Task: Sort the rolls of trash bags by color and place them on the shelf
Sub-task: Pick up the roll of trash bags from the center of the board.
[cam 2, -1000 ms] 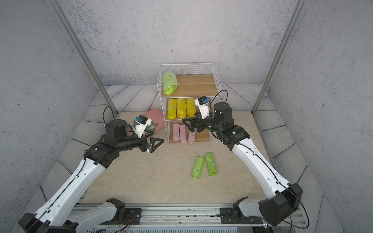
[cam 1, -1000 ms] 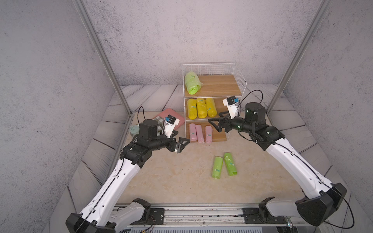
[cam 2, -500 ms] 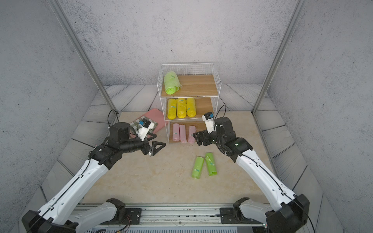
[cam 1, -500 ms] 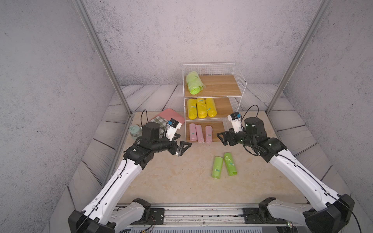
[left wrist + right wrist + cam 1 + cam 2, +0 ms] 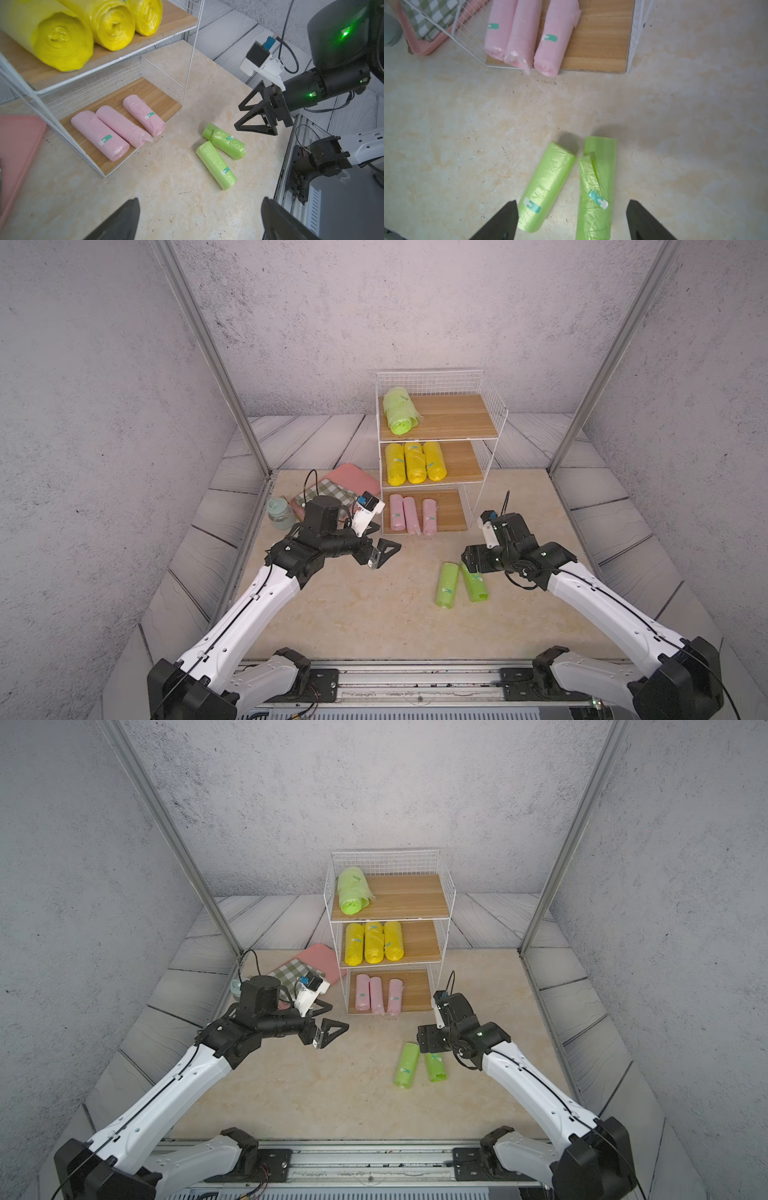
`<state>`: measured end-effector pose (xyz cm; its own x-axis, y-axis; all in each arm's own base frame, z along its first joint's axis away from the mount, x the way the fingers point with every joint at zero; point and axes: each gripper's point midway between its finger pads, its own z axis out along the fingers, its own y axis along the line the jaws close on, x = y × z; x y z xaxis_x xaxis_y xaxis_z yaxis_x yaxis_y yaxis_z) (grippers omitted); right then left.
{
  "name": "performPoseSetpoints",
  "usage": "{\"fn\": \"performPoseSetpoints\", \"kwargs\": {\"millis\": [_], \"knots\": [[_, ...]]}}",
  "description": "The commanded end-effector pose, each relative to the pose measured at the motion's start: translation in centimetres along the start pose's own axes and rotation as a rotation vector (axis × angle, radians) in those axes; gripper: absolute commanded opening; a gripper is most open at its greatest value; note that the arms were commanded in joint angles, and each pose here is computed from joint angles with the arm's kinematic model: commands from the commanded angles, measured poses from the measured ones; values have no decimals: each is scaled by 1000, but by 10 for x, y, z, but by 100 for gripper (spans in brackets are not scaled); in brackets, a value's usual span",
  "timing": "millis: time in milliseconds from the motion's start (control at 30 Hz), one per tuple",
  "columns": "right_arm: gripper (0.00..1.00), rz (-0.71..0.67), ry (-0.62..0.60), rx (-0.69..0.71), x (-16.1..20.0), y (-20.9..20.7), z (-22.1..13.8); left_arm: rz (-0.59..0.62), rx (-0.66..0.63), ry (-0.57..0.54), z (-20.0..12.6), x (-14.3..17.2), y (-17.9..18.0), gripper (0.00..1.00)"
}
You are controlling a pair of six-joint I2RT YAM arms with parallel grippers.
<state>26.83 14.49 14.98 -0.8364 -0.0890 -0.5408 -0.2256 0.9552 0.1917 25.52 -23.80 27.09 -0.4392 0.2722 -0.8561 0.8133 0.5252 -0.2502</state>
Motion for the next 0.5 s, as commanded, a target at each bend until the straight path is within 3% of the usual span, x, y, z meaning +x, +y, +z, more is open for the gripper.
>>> {"fn": "performPoseSetpoints", "kwargs": {"millis": [0, 467], "knots": [[85, 61, 56, 57, 21, -12, 2, 35, 8, 22, 9, 8, -1, 97], [80, 123, 227, 74, 66, -20, 49, 29, 54, 72, 35, 24, -8, 97]]}}
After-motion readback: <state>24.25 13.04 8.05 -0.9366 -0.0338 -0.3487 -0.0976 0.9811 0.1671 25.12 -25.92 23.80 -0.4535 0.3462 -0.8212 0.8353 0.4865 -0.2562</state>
